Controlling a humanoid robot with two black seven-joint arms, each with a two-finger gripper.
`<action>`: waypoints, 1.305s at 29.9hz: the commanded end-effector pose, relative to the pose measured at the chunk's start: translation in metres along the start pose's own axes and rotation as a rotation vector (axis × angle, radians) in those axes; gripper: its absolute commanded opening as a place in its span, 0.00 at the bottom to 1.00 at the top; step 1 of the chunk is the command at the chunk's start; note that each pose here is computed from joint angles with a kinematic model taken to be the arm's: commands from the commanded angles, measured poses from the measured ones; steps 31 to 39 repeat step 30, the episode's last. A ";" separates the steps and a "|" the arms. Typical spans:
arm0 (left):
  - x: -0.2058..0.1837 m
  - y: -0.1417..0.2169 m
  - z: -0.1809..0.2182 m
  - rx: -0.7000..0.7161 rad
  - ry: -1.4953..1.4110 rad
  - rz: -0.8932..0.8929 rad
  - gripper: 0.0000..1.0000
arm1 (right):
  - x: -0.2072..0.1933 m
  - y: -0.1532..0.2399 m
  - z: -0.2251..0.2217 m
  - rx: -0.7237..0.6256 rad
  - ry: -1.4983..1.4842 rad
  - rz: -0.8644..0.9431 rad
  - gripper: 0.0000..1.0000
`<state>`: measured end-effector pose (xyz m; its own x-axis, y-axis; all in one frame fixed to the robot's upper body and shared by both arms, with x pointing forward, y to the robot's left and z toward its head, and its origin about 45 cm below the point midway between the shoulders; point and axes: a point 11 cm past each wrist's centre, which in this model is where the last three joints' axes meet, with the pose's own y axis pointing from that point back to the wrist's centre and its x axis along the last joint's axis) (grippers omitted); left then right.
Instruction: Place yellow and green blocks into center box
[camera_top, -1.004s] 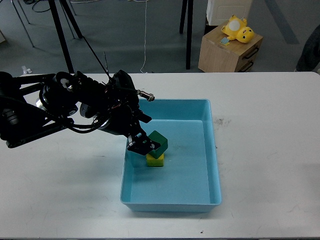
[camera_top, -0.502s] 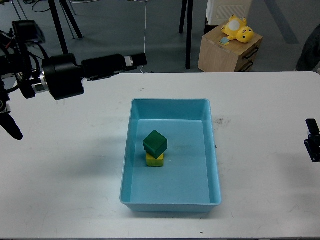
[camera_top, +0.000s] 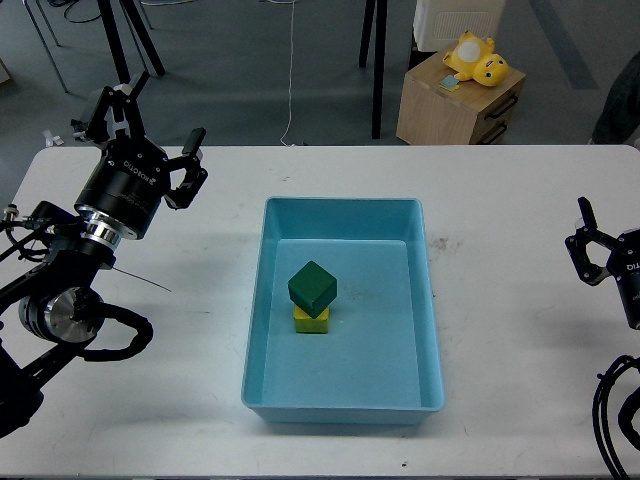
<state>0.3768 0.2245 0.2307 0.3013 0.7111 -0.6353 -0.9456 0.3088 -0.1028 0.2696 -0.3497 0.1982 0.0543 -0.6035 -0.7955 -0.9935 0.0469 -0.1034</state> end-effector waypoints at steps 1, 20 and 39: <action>0.013 0.014 -0.012 0.003 0.149 0.065 1.00 | 0.023 0.004 0.000 0.011 -0.238 0.060 0.99; 0.024 0.079 -0.027 -0.185 0.726 0.067 1.00 | 0.036 0.035 0.023 0.105 -0.573 0.162 0.99; 0.025 0.090 -0.044 -0.154 0.742 0.103 1.00 | 0.035 0.043 0.023 0.114 -0.579 0.125 0.99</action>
